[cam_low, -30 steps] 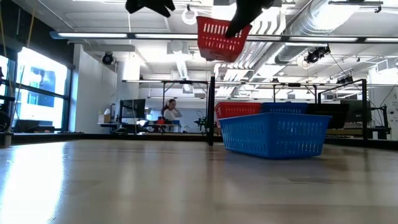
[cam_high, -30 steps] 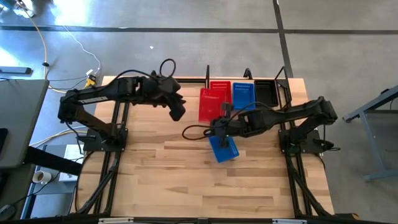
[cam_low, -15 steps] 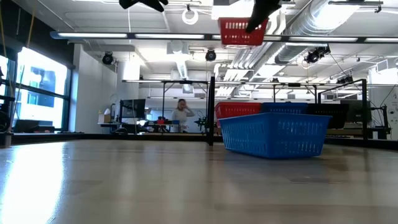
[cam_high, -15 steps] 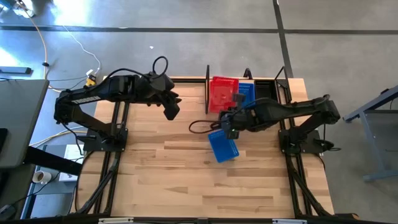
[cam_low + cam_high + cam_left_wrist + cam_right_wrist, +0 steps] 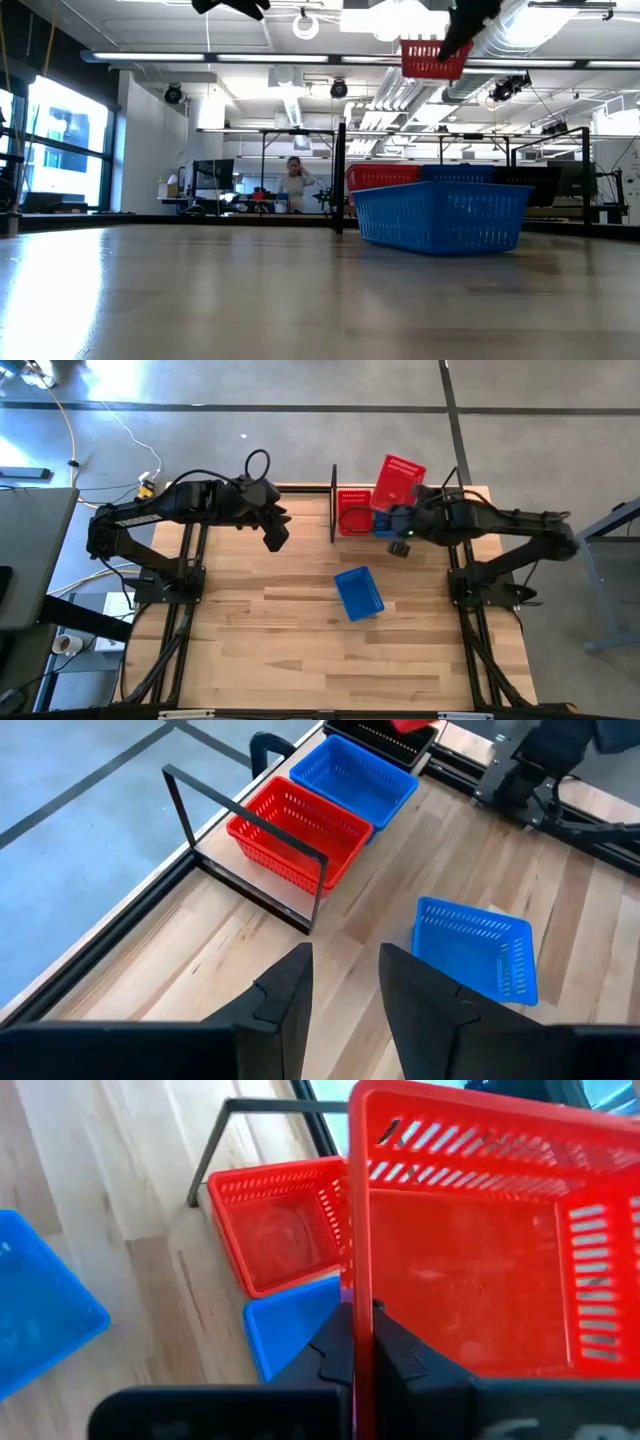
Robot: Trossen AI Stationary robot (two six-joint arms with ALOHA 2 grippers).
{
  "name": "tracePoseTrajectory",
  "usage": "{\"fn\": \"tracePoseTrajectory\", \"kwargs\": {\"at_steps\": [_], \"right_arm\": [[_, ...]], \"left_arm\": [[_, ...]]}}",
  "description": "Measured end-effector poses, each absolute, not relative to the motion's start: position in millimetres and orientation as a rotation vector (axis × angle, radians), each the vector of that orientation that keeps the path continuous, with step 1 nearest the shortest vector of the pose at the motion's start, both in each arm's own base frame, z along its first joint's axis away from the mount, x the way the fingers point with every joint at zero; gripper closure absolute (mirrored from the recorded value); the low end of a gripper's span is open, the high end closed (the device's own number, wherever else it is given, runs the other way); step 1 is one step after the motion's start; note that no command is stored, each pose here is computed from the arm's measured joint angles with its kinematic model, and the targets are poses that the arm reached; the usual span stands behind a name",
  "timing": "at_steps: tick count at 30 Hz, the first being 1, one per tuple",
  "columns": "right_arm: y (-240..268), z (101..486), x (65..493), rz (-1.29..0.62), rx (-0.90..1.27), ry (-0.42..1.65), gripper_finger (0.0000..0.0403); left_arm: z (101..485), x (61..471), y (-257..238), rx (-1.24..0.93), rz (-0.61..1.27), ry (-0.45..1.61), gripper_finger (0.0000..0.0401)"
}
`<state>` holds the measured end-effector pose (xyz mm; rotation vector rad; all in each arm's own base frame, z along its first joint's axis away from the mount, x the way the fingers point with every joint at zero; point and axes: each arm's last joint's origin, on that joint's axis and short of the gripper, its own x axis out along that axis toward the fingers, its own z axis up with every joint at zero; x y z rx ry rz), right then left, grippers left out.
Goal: Stack baskets on shelf by color
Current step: Stack the red basket on the stacked red baskets on the shelf
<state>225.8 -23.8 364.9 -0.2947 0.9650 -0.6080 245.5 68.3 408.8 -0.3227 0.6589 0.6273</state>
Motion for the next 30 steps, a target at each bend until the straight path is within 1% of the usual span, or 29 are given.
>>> {"fn": "tracePoseTrajectory", "kwargs": {"at_steps": [3, 6, 11, 18, 24, 30], "right_arm": [[-29, 350, 215, -0.584, -0.280, 0.892, 0.0403], [-35, 343, 213, -0.510, -0.289, 0.805, 0.0403], [-49, 334, 218, -0.440, -0.298, 0.764, 0.0403], [-67, 321, 237, -0.351, -0.312, 0.779, 0.0403], [-80, 298, 254, -0.278, -0.321, 0.872, 0.0403], [-89, 278, 272, -0.245, -0.316, 0.920, 0.0403]], "left_arm": [[409, 245, 71, -0.328, 0.634, 0.658, 0.0294], [409, 244, 73, -0.334, 0.645, 0.656, 0.0294], [409, 243, 78, -0.362, 0.669, 0.647, 0.0294], [409, 242, 81, -0.369, 0.685, 0.644, 0.0294], [409, 240, 87, -0.376, 0.710, 0.640, 0.0294], [409, 237, 95, -0.376, 0.762, 0.632, 0.0294]]}}
